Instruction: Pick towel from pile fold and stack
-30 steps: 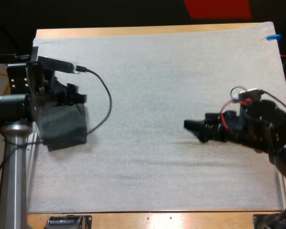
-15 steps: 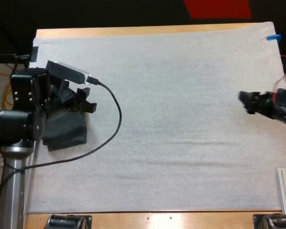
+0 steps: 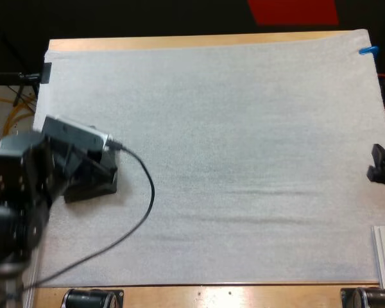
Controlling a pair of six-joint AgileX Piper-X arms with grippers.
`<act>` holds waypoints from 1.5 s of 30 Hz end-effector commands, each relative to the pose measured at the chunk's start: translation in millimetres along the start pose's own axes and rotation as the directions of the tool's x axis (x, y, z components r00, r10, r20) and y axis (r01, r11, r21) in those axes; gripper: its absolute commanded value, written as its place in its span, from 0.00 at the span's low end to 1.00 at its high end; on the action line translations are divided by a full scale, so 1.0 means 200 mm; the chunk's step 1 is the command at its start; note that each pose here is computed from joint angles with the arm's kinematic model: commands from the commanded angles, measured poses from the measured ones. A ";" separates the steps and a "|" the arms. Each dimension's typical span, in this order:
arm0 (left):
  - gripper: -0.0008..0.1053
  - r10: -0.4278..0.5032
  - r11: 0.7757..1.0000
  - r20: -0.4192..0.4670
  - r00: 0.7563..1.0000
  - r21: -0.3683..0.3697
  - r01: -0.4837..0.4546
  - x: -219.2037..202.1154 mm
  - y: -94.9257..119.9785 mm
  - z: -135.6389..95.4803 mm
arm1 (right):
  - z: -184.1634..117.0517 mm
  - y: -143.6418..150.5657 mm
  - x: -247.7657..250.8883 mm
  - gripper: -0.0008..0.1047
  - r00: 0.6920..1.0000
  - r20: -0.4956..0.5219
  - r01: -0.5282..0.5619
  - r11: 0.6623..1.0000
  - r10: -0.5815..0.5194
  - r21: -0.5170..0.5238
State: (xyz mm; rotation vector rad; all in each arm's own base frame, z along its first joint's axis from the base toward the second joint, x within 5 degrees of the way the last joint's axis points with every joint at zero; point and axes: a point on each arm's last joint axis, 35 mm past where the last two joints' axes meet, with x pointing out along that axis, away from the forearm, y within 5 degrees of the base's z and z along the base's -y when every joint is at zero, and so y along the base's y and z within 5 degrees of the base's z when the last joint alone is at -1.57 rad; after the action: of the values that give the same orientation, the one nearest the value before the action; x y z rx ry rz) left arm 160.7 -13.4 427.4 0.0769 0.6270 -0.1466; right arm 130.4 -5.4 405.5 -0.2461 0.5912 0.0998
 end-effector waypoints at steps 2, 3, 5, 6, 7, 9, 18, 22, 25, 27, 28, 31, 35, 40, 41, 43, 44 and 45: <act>0.51 0.025 1.000 0.043 0.999 0.004 -0.025 -0.07 0.00 -0.06 | -0.03 0.01 -0.11 0.72 0.999 0.045 0.020 1.000 -0.019 -0.012; 0.51 0.026 1.000 0.058 0.998 0.005 -0.026 -0.10 -0.01 -0.09 | -0.04 0.02 -0.14 0.72 0.998 0.058 0.024 1.000 -0.023 -0.013; 0.51 0.029 1.000 0.107 0.994 0.006 -0.030 -0.17 -0.02 -0.17 | -0.07 0.04 -0.23 0.72 0.994 0.106 0.039 0.999 -0.038 -0.015; 0.51 0.030 0.999 0.123 0.992 0.007 -0.031 -0.19 -0.02 -0.19 | -0.08 0.04 -0.26 0.72 0.991 0.126 0.046 0.999 -0.043 -0.016; 0.51 0.032 0.999 0.148 0.988 0.007 -0.034 -0.23 -0.03 -0.24 | -0.11 0.05 -0.31 0.72 0.986 0.161 0.057 0.998 -0.054 -0.017; 0.51 0.038 0.999 0.186 0.982 0.008 -0.040 -0.28 -0.03 -0.31 | -0.16 0.07 -0.37 0.72 0.975 0.210 0.073 0.997 -0.068 -0.018; 0.51 0.066 0.998 0.323 0.944 0.000 -0.069 -0.48 -0.07 -0.66 | -0.46 0.18 -0.52 0.72 0.926 0.360 0.122 0.992 -0.110 -0.010; 0.51 0.076 0.997 0.287 0.955 -0.003 -0.079 -0.52 -0.08 -0.80 | -0.55 0.21 -0.50 0.72 0.921 0.369 0.129 0.992 -0.122 0.007; 0.51 0.075 0.997 0.258 0.963 -0.018 -0.073 -0.54 -0.09 -0.87 | -0.58 0.21 -0.47 0.72 0.943 0.313 0.116 0.993 -0.113 0.009; 0.51 0.085 0.996 0.207 0.975 -0.038 -0.078 -0.51 -0.08 -0.89 | -0.60 0.21 -0.44 0.72 0.952 0.287 0.108 0.994 -0.104 0.003; 0.51 0.091 0.995 0.160 0.983 -0.046 -0.084 -0.49 -0.08 -0.92 | -0.61 0.21 -0.42 0.72 0.957 0.274 0.104 0.995 -0.100 0.002; 0.51 0.103 0.993 0.053 0.993 -0.055 -0.100 -0.44 -0.08 -0.98 | -0.62 0.22 -0.38 0.72 0.963 0.254 0.097 0.995 -0.095 0.004; 0.51 0.121 0.991 0.026 0.992 -0.066 -0.119 -0.44 -0.08 -0.99 | -0.63 0.22 -0.36 0.72 0.965 0.249 0.087 0.996 -0.084 -0.001; 0.51 0.122 0.991 0.132 0.984 -0.071 -0.113 -0.43 -0.08 -0.93 | -0.62 0.21 -0.36 0.72 0.957 0.274 0.096 0.995 -0.091 -0.006; 0.51 0.124 0.991 0.173 0.977 -0.073 -0.113 -0.42 -0.07 -0.91 | -0.61 0.21 -0.35 0.72 0.955 0.281 0.098 0.995 -0.093 -0.006; 0.51 0.128 0.991 0.227 0.965 -0.076 -0.114 -0.39 -0.07 -0.88 | -0.61 0.21 -0.34 0.72 0.955 0.283 0.099 0.995 -0.093 -0.006; 0.51 0.130 0.991 0.252 0.959 -0.077 -0.114 -0.37 -0.07 -0.87 | -0.61 0.21 -0.33 0.72 0.955 0.283 0.099 0.995 -0.093 -0.006; 0.51 0.130 0.991 0.258 0.957 -0.077 -0.114 -0.36 -0.07 -0.87 | -0.62 0.21 -0.33 0.72 0.955 0.283 0.099 0.995 -0.093 -0.006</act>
State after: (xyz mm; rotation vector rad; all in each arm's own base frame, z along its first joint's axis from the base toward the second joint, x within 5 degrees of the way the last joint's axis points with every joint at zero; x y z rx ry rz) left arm -3.8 1.8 326.9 0.0465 0.3700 -0.0260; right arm -0.1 2.1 334.4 -0.2682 0.2903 0.0410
